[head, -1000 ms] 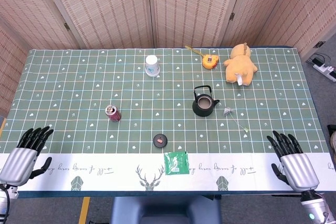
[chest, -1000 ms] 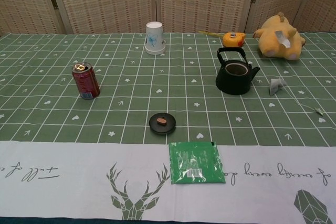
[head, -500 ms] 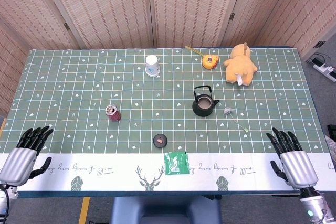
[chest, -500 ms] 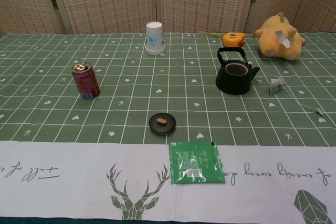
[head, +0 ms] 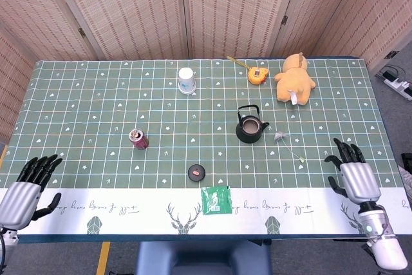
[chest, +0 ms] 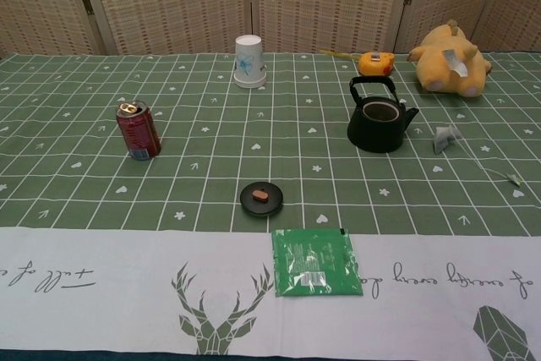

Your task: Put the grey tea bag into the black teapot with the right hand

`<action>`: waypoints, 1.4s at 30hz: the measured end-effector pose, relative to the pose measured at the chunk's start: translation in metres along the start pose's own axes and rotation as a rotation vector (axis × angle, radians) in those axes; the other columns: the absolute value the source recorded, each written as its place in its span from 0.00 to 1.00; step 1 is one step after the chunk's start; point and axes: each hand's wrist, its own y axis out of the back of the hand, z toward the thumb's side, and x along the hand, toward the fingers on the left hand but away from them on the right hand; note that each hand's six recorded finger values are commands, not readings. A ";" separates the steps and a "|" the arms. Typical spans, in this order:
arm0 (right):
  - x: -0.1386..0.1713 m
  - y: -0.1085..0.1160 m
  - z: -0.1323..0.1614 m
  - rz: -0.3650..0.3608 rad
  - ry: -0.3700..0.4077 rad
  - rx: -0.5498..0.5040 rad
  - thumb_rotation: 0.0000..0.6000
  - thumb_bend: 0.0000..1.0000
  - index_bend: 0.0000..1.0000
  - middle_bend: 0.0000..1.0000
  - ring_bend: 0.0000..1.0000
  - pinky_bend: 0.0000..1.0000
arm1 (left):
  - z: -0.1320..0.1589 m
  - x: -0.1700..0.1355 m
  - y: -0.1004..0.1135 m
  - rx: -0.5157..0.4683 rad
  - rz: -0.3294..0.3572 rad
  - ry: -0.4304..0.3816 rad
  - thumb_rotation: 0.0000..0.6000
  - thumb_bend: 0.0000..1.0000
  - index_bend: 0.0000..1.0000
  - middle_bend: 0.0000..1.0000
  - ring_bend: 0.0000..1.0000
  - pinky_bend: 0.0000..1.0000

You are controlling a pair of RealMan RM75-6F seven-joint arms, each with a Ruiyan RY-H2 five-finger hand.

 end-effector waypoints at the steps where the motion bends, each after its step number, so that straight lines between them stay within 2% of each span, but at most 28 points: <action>1: -0.006 -0.004 -0.004 0.010 -0.022 0.000 1.00 0.43 0.34 0.00 0.00 0.00 | 0.000 0.000 0.001 -0.004 0.001 -0.002 1.00 0.41 0.00 0.00 0.00 0.00; 7: -0.031 -0.034 -0.015 0.077 -0.107 -0.013 1.00 0.43 0.34 0.00 0.00 0.00 | -0.001 -0.001 0.003 -0.024 0.000 -0.011 1.00 0.41 0.00 0.00 0.00 0.00; 10: -0.040 -0.047 -0.012 0.103 -0.117 -0.024 1.00 0.43 0.34 0.00 0.00 0.00 | -0.002 -0.001 0.004 -0.025 -0.002 -0.014 1.00 0.41 0.00 0.00 0.00 0.00; 16: -0.052 -0.061 -0.001 0.110 -0.120 -0.067 1.00 0.43 0.35 0.00 0.00 0.00 | -0.003 -0.002 0.007 -0.039 0.001 -0.017 1.00 0.41 0.00 0.00 0.00 0.00; 42: -0.079 -0.074 0.033 0.094 -0.152 -0.097 1.00 0.43 0.38 0.00 0.00 0.00 | -0.008 -0.002 0.010 -0.069 -0.006 -0.023 1.00 0.41 0.00 0.00 0.00 0.00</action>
